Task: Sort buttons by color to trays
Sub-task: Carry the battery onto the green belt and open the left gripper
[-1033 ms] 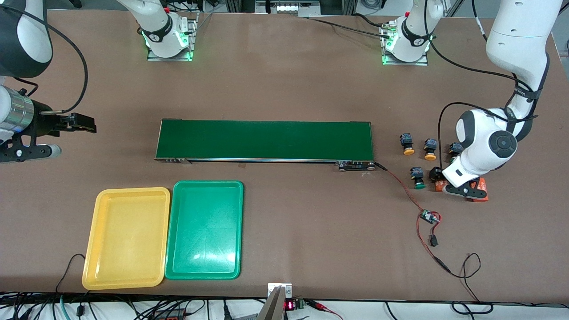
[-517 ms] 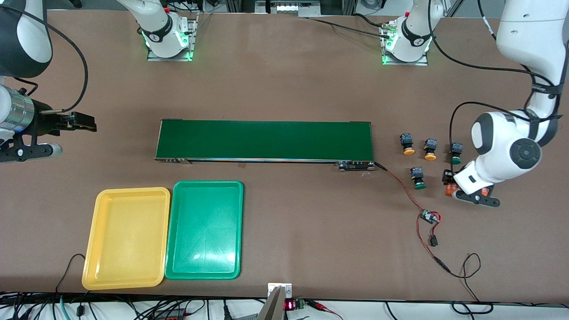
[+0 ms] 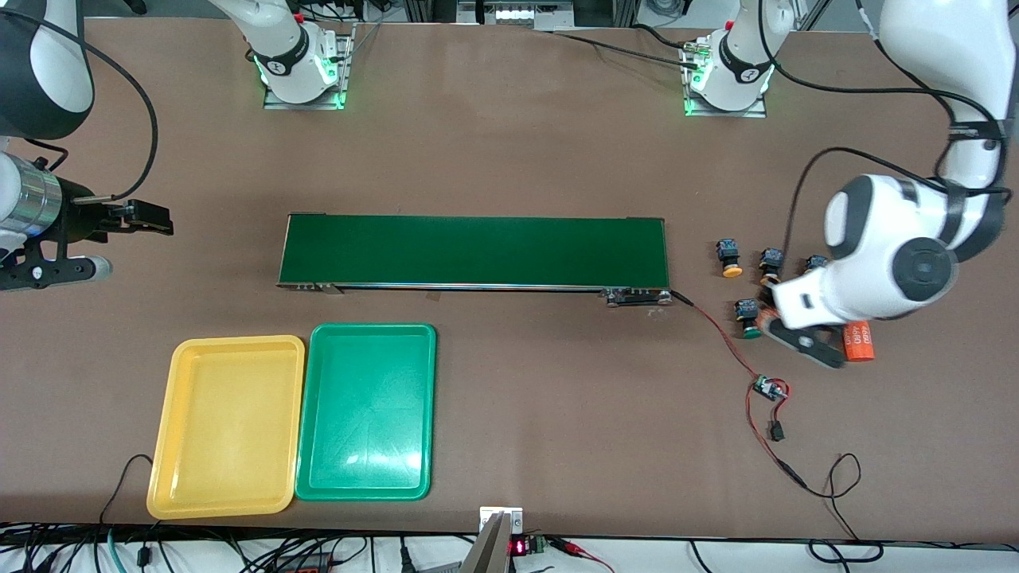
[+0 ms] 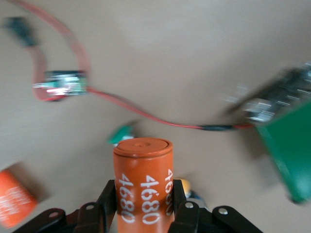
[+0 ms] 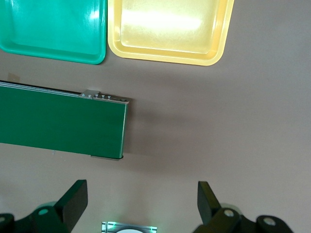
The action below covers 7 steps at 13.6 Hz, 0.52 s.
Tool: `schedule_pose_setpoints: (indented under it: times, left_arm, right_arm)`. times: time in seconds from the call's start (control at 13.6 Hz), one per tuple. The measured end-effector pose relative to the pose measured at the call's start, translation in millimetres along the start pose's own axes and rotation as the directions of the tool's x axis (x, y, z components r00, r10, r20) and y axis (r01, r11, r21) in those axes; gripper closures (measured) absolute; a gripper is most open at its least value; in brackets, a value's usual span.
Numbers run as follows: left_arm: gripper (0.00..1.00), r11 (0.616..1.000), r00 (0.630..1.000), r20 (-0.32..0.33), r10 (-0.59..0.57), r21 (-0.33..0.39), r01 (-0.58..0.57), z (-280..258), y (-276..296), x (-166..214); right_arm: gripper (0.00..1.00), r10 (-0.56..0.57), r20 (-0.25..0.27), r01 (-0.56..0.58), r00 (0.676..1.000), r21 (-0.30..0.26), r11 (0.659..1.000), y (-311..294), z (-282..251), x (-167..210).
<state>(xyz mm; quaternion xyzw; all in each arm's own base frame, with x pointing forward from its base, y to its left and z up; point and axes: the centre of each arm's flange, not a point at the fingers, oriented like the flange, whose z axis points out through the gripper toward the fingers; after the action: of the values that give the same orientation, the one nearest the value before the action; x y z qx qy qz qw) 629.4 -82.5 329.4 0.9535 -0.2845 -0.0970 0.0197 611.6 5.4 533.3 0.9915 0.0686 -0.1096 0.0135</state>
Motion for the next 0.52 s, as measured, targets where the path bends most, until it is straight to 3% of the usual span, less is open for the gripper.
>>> schedule_pose_setpoints:
  times: [0.3,0.52]
  left_arm:
    - [0.51,0.976,0.977,0.049,0.209,-0.066,-0.206,6,113,31]
    - [0.51,0.903,0.906,-0.008,0.423,-0.082,-0.422,18,175,53]
  right_arm:
    - [0.0,-0.001,0.001,0.001,1.0,0.0,1.0,0,0,0]
    - [0.0,-0.002,0.001,0.002,1.0,0.0,1.0,0,0,0]
